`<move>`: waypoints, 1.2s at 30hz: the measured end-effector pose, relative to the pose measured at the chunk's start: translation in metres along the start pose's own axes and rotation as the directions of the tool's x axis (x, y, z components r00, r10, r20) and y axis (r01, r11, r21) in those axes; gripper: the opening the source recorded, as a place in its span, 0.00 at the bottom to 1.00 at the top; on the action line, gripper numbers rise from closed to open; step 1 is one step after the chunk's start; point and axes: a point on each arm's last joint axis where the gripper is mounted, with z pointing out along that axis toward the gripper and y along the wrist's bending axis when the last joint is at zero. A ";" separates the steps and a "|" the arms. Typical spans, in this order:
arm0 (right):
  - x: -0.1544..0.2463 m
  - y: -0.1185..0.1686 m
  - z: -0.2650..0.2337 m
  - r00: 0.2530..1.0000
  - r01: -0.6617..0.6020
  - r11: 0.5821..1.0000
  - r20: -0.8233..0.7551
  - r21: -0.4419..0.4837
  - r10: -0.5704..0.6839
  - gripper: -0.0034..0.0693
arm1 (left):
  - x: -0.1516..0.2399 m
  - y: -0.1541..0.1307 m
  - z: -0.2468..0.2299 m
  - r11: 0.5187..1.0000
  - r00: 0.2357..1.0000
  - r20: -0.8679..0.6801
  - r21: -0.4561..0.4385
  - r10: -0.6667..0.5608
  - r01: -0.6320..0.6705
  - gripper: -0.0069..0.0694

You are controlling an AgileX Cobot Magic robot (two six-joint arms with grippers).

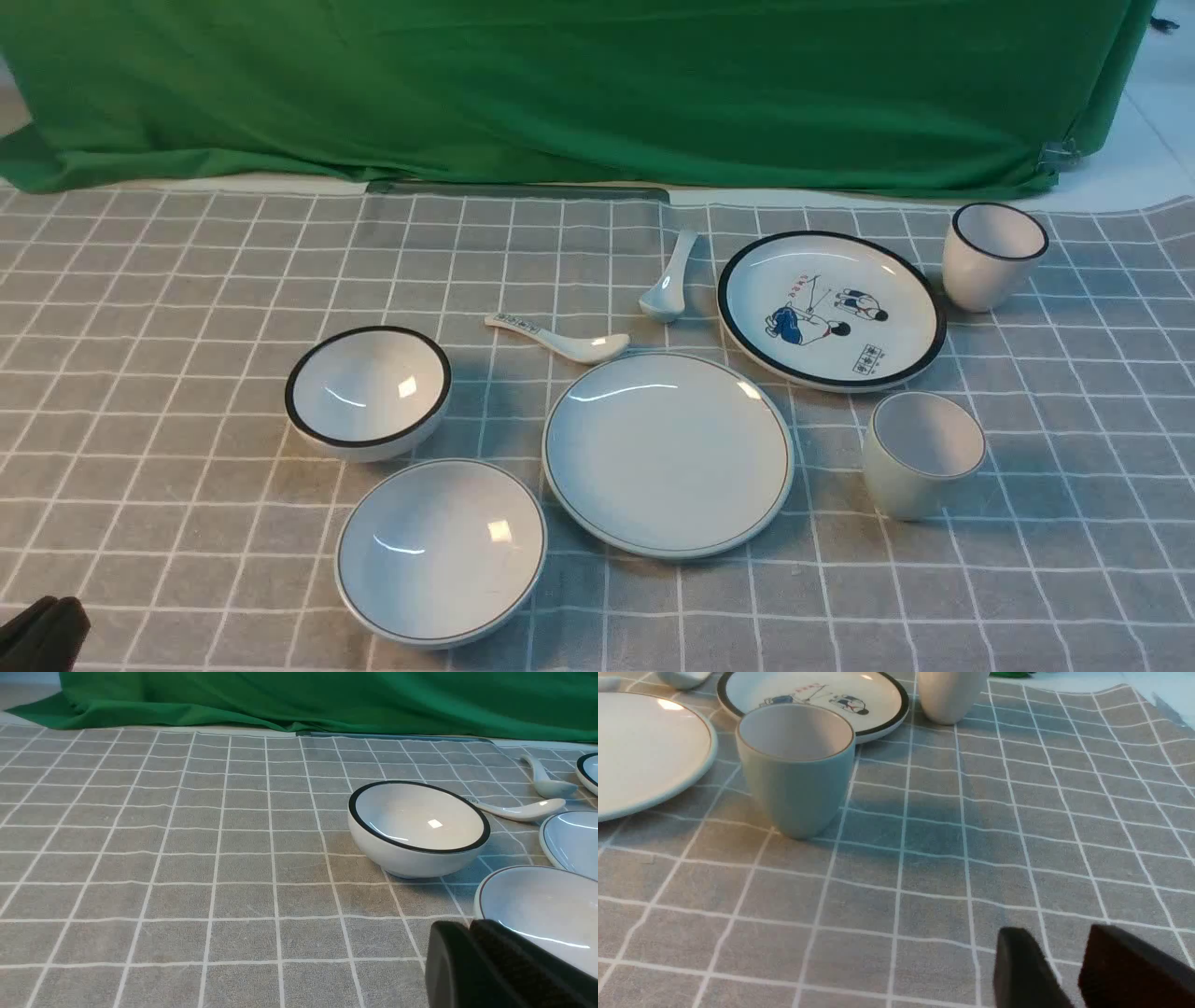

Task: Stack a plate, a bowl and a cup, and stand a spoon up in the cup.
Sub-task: Use the left arm to grab a blue rice bowl

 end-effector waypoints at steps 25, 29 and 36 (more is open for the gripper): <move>0.000 0.000 0.000 1.000 0.000 1.000 0.000 0.000 0.000 0.38 | -0.019 0.001 -0.002 0.979 0.957 0.205 0.031 -0.206 0.204 0.11; 0.000 0.000 0.000 1.000 0.000 1.000 0.000 0.000 0.000 0.38 | -0.032 0.005 -0.006 0.932 0.866 0.350 0.077 -0.358 0.354 0.11; 0.000 0.000 0.000 1.000 0.000 1.000 0.000 0.000 0.000 0.38 | -0.054 0.015 -0.019 0.910 0.697 0.607 0.115 -0.381 0.398 0.11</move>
